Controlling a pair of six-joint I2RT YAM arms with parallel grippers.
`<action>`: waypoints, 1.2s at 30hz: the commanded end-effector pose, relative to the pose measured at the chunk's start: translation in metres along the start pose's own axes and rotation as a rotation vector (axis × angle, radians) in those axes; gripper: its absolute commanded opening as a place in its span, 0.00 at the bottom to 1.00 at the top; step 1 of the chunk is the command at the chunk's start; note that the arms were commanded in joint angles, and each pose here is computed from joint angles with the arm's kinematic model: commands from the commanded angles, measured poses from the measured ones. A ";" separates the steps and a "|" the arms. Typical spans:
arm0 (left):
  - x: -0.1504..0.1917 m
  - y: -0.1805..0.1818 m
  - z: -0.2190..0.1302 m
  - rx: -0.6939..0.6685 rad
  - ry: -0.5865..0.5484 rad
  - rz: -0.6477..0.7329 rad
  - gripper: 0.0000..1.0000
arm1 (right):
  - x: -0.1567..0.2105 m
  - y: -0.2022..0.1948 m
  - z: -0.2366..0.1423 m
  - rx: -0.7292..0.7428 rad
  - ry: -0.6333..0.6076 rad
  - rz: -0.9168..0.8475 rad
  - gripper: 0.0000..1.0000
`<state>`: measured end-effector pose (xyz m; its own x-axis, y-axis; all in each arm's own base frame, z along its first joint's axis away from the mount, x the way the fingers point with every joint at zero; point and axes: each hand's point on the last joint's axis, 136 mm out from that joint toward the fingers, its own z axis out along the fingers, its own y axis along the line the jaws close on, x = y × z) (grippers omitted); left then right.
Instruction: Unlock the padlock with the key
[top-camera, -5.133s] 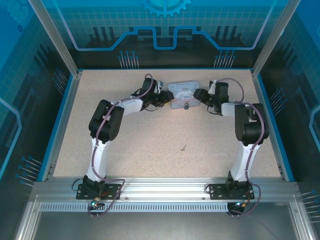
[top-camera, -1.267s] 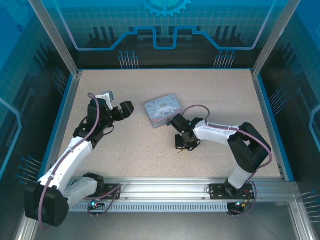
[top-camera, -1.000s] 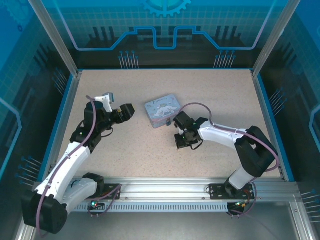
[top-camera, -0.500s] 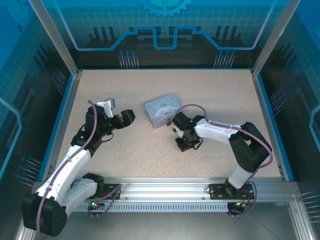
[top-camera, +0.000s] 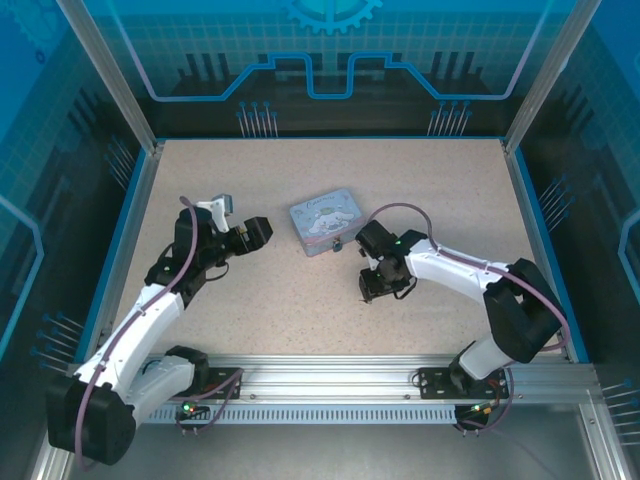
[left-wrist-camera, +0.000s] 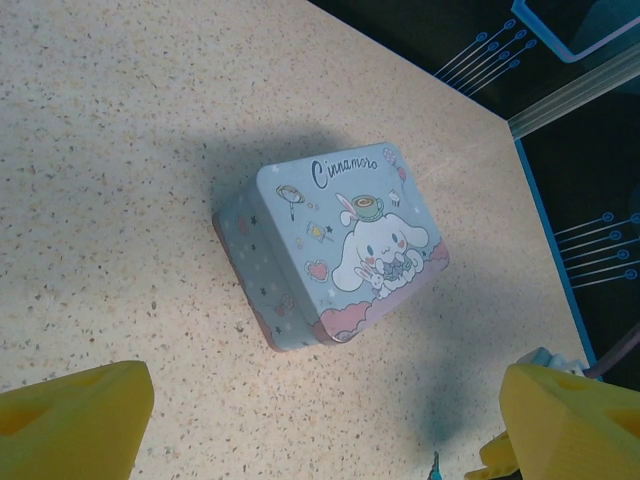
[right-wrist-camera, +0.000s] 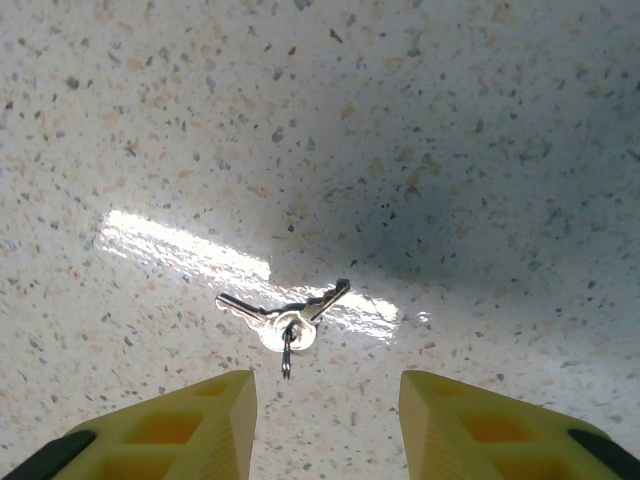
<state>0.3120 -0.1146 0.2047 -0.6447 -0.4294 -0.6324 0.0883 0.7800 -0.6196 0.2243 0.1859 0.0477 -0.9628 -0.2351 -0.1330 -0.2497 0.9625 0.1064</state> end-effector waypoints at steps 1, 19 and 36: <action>-0.014 -0.013 -0.003 0.043 -0.026 0.019 0.91 | 0.006 0.001 0.016 -0.009 0.061 0.137 0.41; -0.012 -0.010 0.001 0.035 -0.014 0.020 0.92 | -0.017 0.023 0.035 0.013 0.068 0.071 0.31; -0.010 -0.008 0.004 0.030 -0.005 0.023 0.93 | -0.030 0.010 0.017 0.160 0.081 -0.049 0.33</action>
<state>0.3149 -0.1165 0.1971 -0.6634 -0.4240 -0.6165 0.0779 0.7803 -0.6205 0.2634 0.2247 0.0285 -0.9596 -0.2621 -0.1026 -0.2655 0.9639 0.0208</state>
